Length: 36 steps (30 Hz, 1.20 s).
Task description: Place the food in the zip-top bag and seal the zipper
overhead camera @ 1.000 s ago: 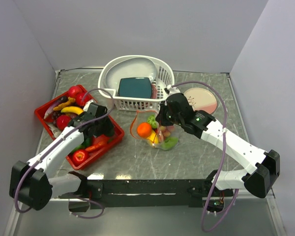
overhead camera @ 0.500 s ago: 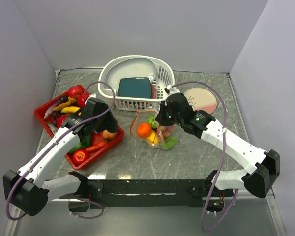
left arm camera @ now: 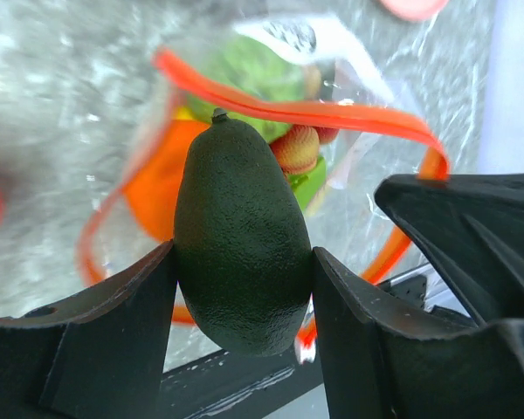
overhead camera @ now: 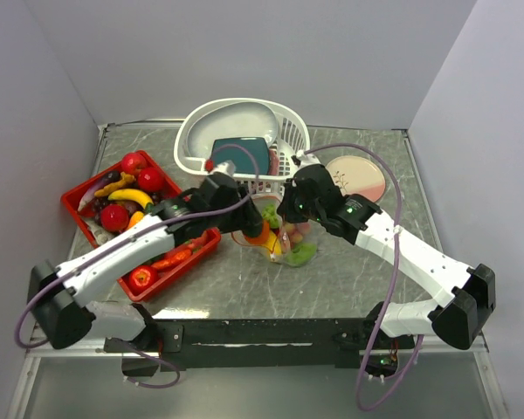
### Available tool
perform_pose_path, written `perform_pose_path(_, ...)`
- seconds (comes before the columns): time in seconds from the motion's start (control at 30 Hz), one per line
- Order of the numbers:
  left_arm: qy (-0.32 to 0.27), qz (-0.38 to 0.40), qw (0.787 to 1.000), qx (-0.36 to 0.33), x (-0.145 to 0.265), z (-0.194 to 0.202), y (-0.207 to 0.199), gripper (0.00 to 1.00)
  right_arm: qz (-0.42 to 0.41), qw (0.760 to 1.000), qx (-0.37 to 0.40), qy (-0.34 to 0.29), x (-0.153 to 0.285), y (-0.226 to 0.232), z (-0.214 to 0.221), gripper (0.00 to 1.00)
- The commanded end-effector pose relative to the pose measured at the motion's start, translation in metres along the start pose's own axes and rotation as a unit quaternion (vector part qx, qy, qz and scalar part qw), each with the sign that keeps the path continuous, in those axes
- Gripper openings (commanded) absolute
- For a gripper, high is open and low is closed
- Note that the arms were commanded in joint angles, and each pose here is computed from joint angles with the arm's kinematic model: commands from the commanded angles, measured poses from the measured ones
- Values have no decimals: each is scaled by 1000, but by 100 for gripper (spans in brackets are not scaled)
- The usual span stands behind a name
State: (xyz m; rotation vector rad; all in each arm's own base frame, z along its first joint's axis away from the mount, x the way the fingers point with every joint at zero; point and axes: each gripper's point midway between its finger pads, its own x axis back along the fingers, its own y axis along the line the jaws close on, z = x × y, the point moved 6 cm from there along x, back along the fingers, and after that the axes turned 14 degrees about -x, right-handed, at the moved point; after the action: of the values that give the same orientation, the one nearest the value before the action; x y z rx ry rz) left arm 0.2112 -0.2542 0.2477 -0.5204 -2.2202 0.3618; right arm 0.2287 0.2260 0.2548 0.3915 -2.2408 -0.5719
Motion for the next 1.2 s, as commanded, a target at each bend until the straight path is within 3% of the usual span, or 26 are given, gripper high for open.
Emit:
perform_pose_path(0.0, -24, 39, 999, 11, -17, -12, -33, 22, -17, 999, -8, -35, 14, 14, -18, 1)
perform_pose_path(0.3, -12, 35, 999, 1, -51, -12, -54, 41, -18, 999, -14, -44, 24, 14, -20, 1)
perform_pose_path(0.43, -4, 40, 999, -7, -53, -6, -55, 80, -13, 999, -14, -49, 24, 12, -20, 1)
perform_pose_path(0.53, -13, 40, 999, -9, -45, -8, -54, 95, -13, 999, -14, -47, 23, 11, -19, 1)
perform_pose_path(0.6, -21, 39, 999, -11, -39, -11, -52, 99, -12, 999, -14, -46, 22, 11, -19, 1)
perform_pose_path(0.8, -32, 39, 999, -15, -18, -14, -49, 97, -15, 999, -13, -47, 22, 12, -19, 2)
perform_pose_path(0.87, -33, 26, 999, -15, -10, -13, -42, 89, -15, 999, -12, -47, 22, 11, -18, 1)
perform_pose_path(0.9, -43, 24, 999, -12, -1, -16, -40, 81, -16, 999, -12, -47, 22, 11, -18, 2)
perform_pose_path(1.0, -66, -19, 998, 3, 17, -19, -22, 70, -17, 999, -11, -46, 21, 11, -18, 1)
perform_pose_path(1.17, -107, -115, 986, 62, 40, -25, 28, 69, -20, 999, -8, -42, 19, 12, -16, 2)
